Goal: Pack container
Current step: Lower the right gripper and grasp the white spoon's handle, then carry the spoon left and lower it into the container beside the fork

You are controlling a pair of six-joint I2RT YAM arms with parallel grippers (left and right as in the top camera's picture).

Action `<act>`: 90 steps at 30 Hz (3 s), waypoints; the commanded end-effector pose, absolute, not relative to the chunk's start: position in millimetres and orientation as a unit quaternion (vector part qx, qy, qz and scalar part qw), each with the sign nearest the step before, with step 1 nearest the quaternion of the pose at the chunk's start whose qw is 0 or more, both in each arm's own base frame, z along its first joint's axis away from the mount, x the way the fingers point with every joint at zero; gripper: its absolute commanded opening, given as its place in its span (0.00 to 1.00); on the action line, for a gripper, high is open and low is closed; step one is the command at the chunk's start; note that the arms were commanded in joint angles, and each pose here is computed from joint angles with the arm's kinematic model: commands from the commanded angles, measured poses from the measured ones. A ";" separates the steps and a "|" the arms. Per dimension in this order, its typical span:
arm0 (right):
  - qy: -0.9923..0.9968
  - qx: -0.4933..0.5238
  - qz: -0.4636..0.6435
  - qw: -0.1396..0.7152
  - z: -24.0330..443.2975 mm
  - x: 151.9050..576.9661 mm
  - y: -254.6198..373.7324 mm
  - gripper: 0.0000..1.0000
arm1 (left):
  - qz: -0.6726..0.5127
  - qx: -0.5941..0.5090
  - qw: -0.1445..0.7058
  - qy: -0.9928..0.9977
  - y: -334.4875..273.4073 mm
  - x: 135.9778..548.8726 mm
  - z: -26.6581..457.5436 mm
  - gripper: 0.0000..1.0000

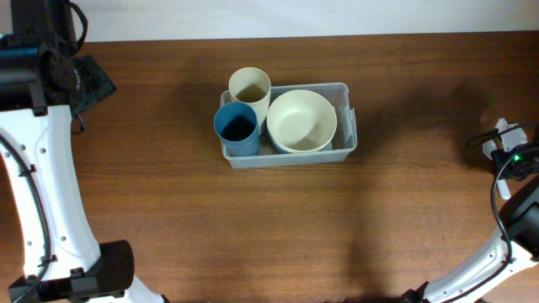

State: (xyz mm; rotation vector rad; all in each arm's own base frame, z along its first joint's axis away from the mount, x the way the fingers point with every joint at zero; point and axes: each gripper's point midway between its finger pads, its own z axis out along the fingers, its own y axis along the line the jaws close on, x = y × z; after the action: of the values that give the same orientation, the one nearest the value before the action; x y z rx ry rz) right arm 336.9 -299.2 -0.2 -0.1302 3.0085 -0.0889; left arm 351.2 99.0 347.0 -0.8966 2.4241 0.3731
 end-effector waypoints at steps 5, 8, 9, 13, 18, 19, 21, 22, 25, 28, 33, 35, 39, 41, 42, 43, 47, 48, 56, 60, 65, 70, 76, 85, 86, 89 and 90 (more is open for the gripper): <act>0.996 0.027 -0.030 0.074 4.4 356.3 -292.5 0.04 | 0.142 -0.339 0.270 0.890 102.0 345.2 352.9 1.00; 0.993 0.048 -0.038 0.100 24.0 385.2 -283.5 0.04 | 0.142 -0.339 0.269 0.890 101.9 345.1 352.8 1.00; 0.992 0.050 -0.037 0.111 31.2 395.9 -277.6 0.04 | 0.142 -0.339 0.269 0.890 101.9 345.1 352.8 1.00; 0.988 0.006 -0.014 0.154 66.0 440.4 -238.5 0.04 | 0.142 -0.339 0.270 0.890 101.9 345.2 352.9 1.00; 0.975 -0.062 0.036 0.209 128.7 492.4 -156.8 0.04 | 0.142 -0.339 0.270 0.890 101.9 345.2 352.9 1.00; 0.973 -0.063 0.043 0.218 140.4 499.7 -141.2 0.04 | 0.142 -0.339 0.270 0.890 101.9 345.2 352.9 1.00; 0.969 -0.062 0.056 0.233 165.3 511.9 -108.1 0.04 | 0.142 -0.339 0.270 0.890 101.9 345.2 352.9 1.00; 0.967 -0.065 0.060 0.238 175.1 515.8 -93.4 0.04 | 0.142 -0.339 0.270 0.890 102.0 345.2 352.9 0.99; 0.964 -0.056 0.080 0.249 199.1 523.9 -44.8 0.04 | 0.142 -0.339 0.270 0.890 101.9 345.2 352.9 1.00; 0.965 -0.053 0.102 0.236 201.3 522.3 0.5 0.04 | 0.142 -0.339 0.270 0.890 101.9 345.2 352.9 1.00; 0.968 -0.079 0.125 0.202 192.7 509.6 65.4 0.04 | 0.142 -0.339 0.270 0.890 101.9 345.2 352.9 1.00; 0.967 -0.100 0.130 0.195 191.9 504.3 87.6 0.04 | 0.142 -0.339 0.270 0.890 101.9 345.2 352.9 1.00; 0.967 -0.130 0.133 0.172 188.3 488.8 121.7 0.04 | 0.142 -0.339 0.270 0.890 101.9 345.2 352.9 1.00; 0.968 -0.140 0.133 0.160 186.4 481.1 132.2 0.04 | 0.142 -0.339 0.270 0.890 101.9 345.1 352.9 1.00; 0.968 -0.144 0.134 0.155 185.6 477.9 135.8 0.04 | 0.142 -0.339 0.270 0.890 101.9 345.2 352.9 1.00; 0.969 -0.147 0.134 0.149 184.7 474.4 138.6 0.04 | 0.142 -0.339 0.270 0.890 101.9 345.2 352.9 1.00; 0.975 -0.144 0.113 0.130 180.3 466.3 131.9 0.04 | 0.142 -0.339 0.270 0.890 101.9 345.2 352.9 1.00; 0.976 -0.142 0.108 0.125 179.2 464.4 129.1 0.04 | 0.142 -0.339 0.270 0.890 101.9 345.2 352.9 1.00; 0.982 -0.129 0.088 0.105 174.4 457.0 118.3 0.04 | 0.142 -0.339 0.270 0.890 101.9 345.2 352.9 1.00; 0.988 -0.084 0.068 0.108 172.9 461.4 110.6 0.04 | 0.142 -0.339 0.270 0.890 101.9 345.2 352.9 1.00; 0.991 -0.059 0.070 0.100 169.6 459.5 110.3 0.04 | 0.142 -0.339 0.270 0.890 101.9 345.2 352.9 0.99; 0.994 -0.058 0.062 0.073 148.2 452.3 107.2 0.04 | 0.142 -0.339 0.269 0.890 101.9 345.1 352.8 1.00; 0.996 -0.056 0.047 0.058 126.6 449.8 102.2 0.04 | 0.142 -0.339 0.269 0.890 101.9 345.1 352.8 1.00; 0.994 -0.052 0.044 0.086 129.2 464.2 96.8 0.99 | 0.142 -0.339 0.269 0.890 101.9 345.1 352.8 1.00; 0.994 -0.048 0.045 0.089 131.3 466.2 93.6 0.99 | 0.142 -0.339 0.269 0.890 101.9 345.1 352.8 1.00; 0.993 -0.037 0.045 0.101 144.1 470.3 83.2 0.99 | 0.142 -0.339 0.270 0.890 101.9 345.2 352.9 1.00; 0.993 -0.034 0.045 0.105 149.1 471.1 80.2 0.99 | 0.142 -0.339 0.269 0.890 101.9 345.1 352.8 0.99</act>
State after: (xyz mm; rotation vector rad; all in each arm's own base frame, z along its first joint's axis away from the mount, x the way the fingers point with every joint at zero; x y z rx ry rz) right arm 461.3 97.1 131.5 -0.1582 2.9726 0.1543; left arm 351.1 99.0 347.0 -0.8967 2.4245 0.3732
